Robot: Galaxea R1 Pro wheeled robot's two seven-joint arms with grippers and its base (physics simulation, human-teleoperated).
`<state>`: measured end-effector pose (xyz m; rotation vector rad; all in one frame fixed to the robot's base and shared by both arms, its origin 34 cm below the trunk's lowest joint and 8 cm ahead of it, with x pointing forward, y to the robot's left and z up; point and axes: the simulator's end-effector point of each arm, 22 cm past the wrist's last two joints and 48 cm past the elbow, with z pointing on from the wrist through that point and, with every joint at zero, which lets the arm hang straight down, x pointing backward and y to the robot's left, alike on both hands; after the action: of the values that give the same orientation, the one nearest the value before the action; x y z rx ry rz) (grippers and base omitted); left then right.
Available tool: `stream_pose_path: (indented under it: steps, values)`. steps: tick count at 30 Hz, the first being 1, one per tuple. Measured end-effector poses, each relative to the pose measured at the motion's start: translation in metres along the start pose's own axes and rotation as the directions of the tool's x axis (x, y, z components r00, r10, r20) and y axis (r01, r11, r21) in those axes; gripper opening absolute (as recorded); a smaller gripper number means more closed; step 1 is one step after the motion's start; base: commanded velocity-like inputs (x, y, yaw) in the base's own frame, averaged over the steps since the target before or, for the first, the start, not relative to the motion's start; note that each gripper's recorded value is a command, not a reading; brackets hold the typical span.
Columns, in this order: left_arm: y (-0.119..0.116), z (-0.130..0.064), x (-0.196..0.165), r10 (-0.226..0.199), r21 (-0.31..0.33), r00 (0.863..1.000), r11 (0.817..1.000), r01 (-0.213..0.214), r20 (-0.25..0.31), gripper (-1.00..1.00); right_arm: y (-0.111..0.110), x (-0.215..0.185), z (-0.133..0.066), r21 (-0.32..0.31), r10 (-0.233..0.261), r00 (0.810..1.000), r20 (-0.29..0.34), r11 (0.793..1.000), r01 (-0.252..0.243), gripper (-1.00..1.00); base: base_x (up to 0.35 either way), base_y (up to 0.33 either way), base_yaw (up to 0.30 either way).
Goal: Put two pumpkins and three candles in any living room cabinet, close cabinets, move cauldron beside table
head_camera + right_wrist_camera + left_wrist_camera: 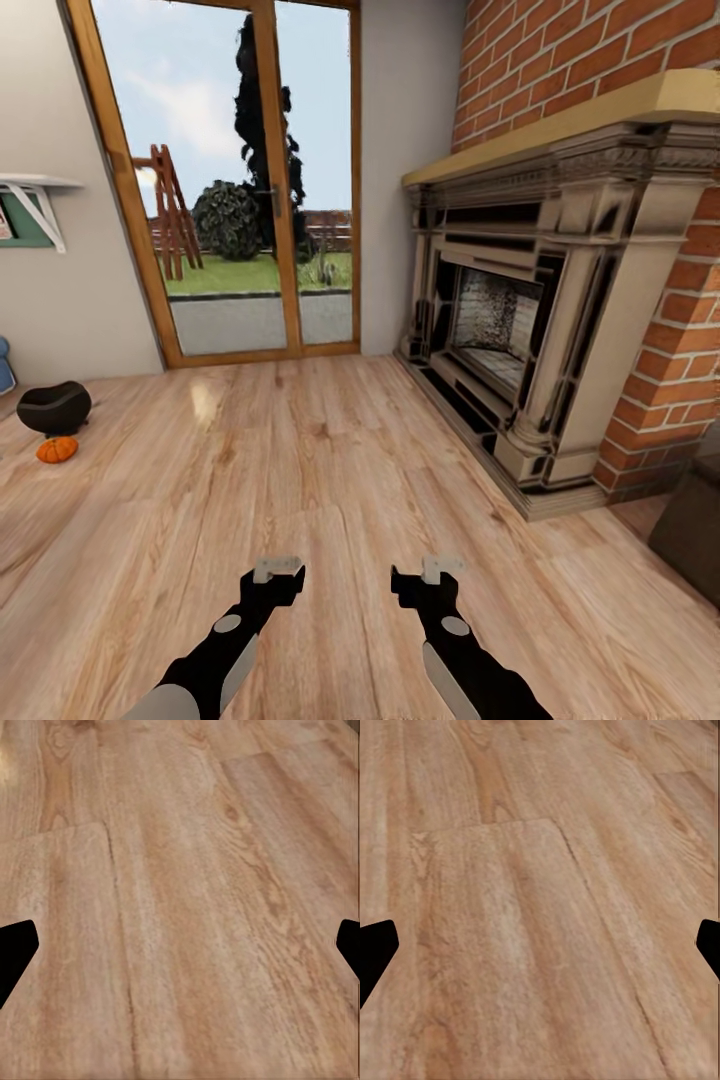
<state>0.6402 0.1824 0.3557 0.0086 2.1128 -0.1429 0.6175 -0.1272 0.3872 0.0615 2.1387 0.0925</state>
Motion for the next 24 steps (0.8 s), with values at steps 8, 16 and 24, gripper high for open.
stream_pose_path:
  steps: [8, 16, 24]
  values:
    - [0.001, 0.002, 0.006, -0.001, -0.001, 1.0, 1.0, 0.001, -0.011, 1.0, -0.001, 0.006, 0.002, 0.001, 0.002, 1.0, -0.012, 1.0, -0.002, 1.0, 0.001, 0.001, -0.151]
    - [0.001, 0.003, 0.012, -0.002, -0.001, 1.0, 1.0, 0.002, -0.021, 1.0, -0.002, 0.012, 0.004, 0.003, 0.003, 1.0, -0.023, 1.0, -0.003, 1.0, 0.0, 0.0, -0.191]
    - [0.002, 0.005, 0.017, -0.003, -0.001, 1.0, 1.0, 0.003, -0.029, 1.0, -0.004, 0.017, 0.006, 0.006, 0.005, 0.999, -0.033, 1.0, -0.005, 1.0, 0.0, 0.0, -0.204]
